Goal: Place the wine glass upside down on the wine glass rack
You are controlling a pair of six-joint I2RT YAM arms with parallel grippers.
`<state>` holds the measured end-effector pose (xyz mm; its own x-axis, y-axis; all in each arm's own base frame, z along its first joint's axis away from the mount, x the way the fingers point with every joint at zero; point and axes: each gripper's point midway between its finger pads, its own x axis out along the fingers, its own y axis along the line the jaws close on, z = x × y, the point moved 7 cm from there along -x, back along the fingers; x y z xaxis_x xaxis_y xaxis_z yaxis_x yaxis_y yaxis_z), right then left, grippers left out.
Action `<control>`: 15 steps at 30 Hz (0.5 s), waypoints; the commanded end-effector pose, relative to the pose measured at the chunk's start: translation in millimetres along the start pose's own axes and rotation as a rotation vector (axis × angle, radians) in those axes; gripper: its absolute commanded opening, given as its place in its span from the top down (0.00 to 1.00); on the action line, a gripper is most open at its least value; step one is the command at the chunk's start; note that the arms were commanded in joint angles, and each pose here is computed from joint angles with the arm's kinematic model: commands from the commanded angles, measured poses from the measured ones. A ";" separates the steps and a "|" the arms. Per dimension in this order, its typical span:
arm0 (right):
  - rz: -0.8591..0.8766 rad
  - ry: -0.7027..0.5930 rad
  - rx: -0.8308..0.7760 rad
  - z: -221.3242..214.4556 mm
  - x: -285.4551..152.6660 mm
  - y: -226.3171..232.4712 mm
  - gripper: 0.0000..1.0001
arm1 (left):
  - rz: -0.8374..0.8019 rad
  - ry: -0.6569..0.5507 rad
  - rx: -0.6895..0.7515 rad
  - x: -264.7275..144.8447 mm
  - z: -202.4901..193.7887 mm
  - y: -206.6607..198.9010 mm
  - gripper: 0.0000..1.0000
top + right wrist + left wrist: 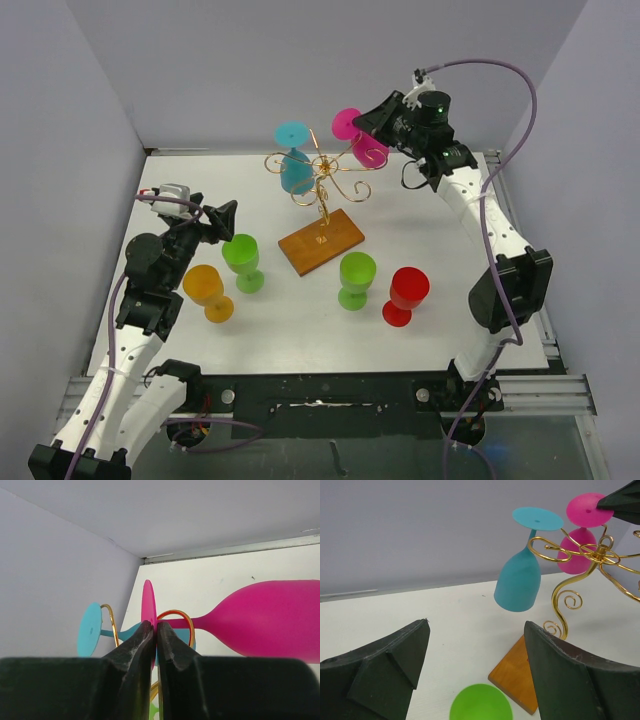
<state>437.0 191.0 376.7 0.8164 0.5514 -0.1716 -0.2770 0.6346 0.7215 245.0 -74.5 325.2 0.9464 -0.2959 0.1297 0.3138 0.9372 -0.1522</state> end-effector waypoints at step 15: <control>0.025 -0.039 -0.084 22.0 1.4 13.6 0.66 | 0.005 -0.083 0.025 -0.9 16.4 0.8 0.25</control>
<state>441.1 192.4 376.6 0.8025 0.5651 -0.1912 -0.2925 0.6520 0.6995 245.2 -74.2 324.2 0.9467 -0.2956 0.1278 0.3125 0.9390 -0.1438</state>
